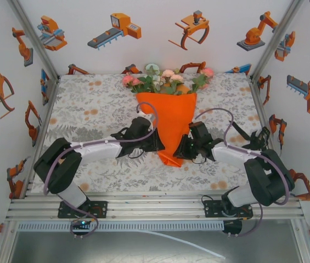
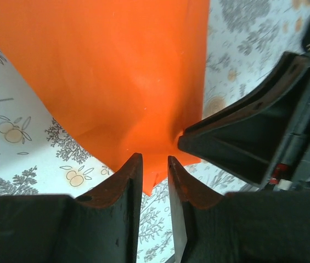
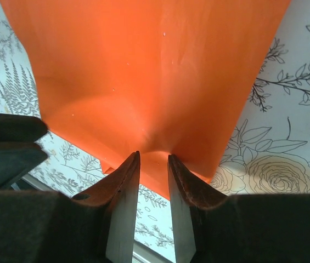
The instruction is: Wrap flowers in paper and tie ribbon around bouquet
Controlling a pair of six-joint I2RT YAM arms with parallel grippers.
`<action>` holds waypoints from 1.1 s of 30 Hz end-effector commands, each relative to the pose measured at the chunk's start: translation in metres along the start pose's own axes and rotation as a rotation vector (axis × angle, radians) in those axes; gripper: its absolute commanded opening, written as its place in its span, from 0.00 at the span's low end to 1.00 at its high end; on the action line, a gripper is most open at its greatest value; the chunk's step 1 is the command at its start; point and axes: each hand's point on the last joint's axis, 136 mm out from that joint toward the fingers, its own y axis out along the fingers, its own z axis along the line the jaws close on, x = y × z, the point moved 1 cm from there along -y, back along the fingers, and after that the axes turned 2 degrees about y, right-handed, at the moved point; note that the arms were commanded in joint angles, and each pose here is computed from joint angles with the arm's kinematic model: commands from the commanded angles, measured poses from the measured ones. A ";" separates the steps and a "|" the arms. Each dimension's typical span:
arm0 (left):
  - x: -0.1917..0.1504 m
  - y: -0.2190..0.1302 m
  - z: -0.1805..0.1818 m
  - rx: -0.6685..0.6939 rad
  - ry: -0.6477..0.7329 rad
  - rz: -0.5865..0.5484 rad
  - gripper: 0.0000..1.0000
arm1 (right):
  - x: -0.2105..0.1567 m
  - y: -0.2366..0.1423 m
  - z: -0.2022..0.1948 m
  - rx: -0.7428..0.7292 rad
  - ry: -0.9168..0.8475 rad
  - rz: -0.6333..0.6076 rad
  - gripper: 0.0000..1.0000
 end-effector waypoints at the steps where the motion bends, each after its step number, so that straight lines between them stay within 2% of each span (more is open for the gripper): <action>1: -0.024 0.015 0.014 0.034 0.001 0.082 0.26 | -0.002 -0.001 0.000 0.002 0.000 -0.007 0.30; 7: -0.059 0.025 0.045 0.082 -0.058 0.135 0.23 | 0.007 -0.008 0.010 0.025 -0.005 -0.030 0.30; 12: -0.048 0.020 0.038 0.076 -0.037 0.104 0.24 | 0.018 -0.004 0.013 0.039 0.017 -0.027 0.29; 15: -0.041 0.015 0.033 0.069 -0.030 0.079 0.25 | 0.045 -0.007 0.016 0.077 0.057 -0.077 0.29; 18: -0.031 0.008 0.025 0.049 -0.026 0.048 0.31 | 0.080 -0.011 0.017 0.108 0.091 -0.148 0.29; 21: -0.018 -0.003 0.014 0.038 -0.008 0.015 0.37 | 0.101 -0.016 0.027 0.133 0.088 -0.131 0.30; 24: -0.002 -0.020 0.004 0.040 0.018 -0.040 0.45 | 0.117 -0.040 0.030 0.085 0.021 -0.191 0.38; 27: 0.013 -0.035 -0.004 0.047 0.051 -0.080 0.50 | 0.137 -0.067 0.012 -0.006 0.003 -0.268 0.47; 33: 0.035 -0.067 -0.023 0.019 0.111 -0.164 0.55 | 0.175 -0.134 -0.035 -0.208 -0.039 -0.418 0.53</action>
